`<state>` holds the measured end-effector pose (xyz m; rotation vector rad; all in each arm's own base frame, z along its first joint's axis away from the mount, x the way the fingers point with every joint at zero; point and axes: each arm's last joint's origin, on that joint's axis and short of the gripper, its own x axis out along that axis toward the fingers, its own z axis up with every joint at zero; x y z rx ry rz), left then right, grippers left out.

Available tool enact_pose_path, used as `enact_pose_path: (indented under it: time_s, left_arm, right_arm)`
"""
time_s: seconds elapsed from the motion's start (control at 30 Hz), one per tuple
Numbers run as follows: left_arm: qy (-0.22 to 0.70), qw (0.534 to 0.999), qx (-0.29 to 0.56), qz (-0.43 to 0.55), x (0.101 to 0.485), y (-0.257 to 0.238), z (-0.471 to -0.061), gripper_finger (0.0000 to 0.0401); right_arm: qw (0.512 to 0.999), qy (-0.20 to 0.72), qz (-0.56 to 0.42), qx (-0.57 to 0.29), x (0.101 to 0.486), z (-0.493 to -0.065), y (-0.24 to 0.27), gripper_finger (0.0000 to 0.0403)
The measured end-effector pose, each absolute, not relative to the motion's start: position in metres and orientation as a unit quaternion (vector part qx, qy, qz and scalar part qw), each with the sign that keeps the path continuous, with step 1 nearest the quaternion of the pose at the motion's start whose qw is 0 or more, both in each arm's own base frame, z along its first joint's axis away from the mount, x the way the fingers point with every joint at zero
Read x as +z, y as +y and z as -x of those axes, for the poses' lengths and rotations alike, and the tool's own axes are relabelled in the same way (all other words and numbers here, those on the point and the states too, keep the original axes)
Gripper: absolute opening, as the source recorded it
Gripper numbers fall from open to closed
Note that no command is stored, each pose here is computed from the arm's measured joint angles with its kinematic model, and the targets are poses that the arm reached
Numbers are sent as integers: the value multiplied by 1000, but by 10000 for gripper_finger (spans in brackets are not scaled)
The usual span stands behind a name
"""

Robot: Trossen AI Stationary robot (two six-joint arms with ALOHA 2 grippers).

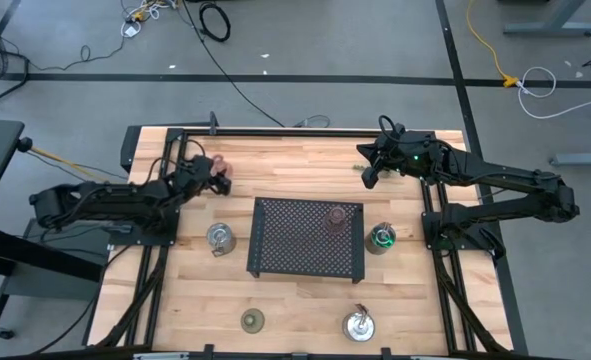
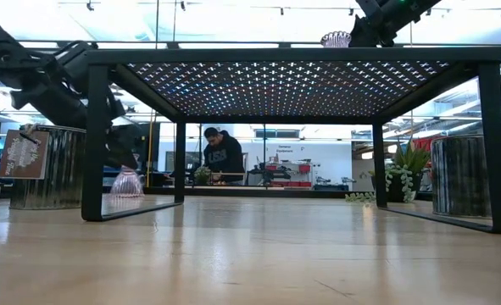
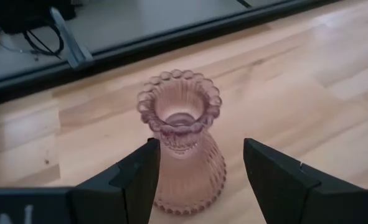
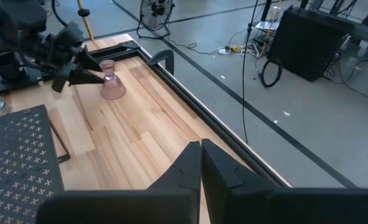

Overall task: Pick & Place candle stick holders
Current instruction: Put the pink candle holder on the shelf

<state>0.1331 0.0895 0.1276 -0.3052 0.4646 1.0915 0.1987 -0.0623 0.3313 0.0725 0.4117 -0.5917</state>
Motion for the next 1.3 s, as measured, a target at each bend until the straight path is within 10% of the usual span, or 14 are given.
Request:
enact_pose_path:
  time_s: [0.53, 0.87, 1.3]
  left_arm:
    - [220, 819, 516, 120, 113, 105, -145, 216]
    - [199, 840, 494, 108, 114, 108, -151, 15]
    - [211, 846, 477, 109, 112, 107, -152, 59]
  right_arm:
    - [935, 201, -38, -290, 331, -199, -62, 13]
    - [933, 212, -38, -289, 327, -204, -64, 13]
    - [930, 223, -36, -289, 318, -208, -65, 13]
